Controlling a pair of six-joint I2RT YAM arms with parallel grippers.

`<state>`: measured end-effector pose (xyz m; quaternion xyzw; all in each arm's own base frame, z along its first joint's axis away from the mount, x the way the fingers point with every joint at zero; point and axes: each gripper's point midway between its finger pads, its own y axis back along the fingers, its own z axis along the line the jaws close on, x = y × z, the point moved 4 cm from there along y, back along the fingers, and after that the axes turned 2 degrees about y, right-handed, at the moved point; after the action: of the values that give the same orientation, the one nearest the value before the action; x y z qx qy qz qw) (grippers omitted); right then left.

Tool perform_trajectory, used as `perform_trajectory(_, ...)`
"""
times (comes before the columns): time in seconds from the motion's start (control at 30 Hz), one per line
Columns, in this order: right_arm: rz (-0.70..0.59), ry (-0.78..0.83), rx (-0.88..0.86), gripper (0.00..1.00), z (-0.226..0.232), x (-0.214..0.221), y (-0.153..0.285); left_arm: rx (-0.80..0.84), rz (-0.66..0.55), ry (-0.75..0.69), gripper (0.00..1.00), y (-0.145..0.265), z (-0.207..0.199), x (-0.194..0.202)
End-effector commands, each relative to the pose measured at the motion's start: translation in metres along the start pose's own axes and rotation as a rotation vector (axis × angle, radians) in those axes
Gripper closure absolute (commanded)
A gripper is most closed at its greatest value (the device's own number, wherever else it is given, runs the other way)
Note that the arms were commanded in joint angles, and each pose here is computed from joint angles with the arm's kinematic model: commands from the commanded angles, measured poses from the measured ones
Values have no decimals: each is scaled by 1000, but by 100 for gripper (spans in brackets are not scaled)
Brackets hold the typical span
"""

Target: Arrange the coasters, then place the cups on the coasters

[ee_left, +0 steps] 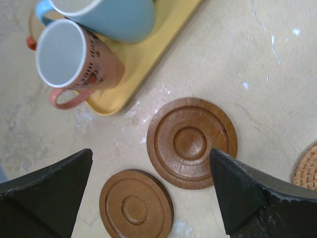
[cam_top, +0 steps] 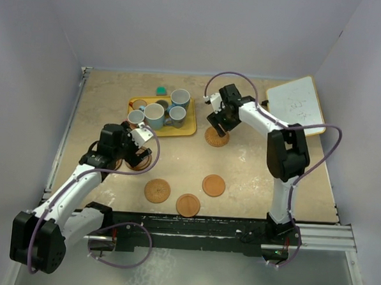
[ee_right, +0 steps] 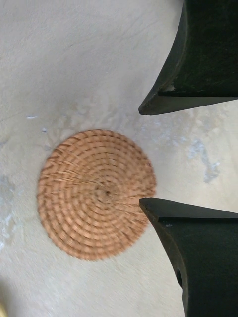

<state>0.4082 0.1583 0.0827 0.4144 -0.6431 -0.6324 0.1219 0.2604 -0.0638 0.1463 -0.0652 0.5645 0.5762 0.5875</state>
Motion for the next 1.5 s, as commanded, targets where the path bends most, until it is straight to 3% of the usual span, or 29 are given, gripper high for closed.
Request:
perform_trajectory(0.0,-137,6,-10,30,2,-14,69,50,70,-72,0,-3,1,6)
perform_trajectory(0.27,-206,-49,-135,29,36,17,135,379,67,-235,2,-5,-50,12)
perform_trajectory(0.53,-336,-105,-23,27,27,47,173,593,74,-391,2,-19,-101,11)
perform_trajectory(0.97,-458,-304,56,26,-23,89,208,646,62,-556,2,-74,-139,-8)
perform_trajectory(1.47,-466,-362,121,26,-40,103,216,494,4,-490,2,-181,-163,-92)
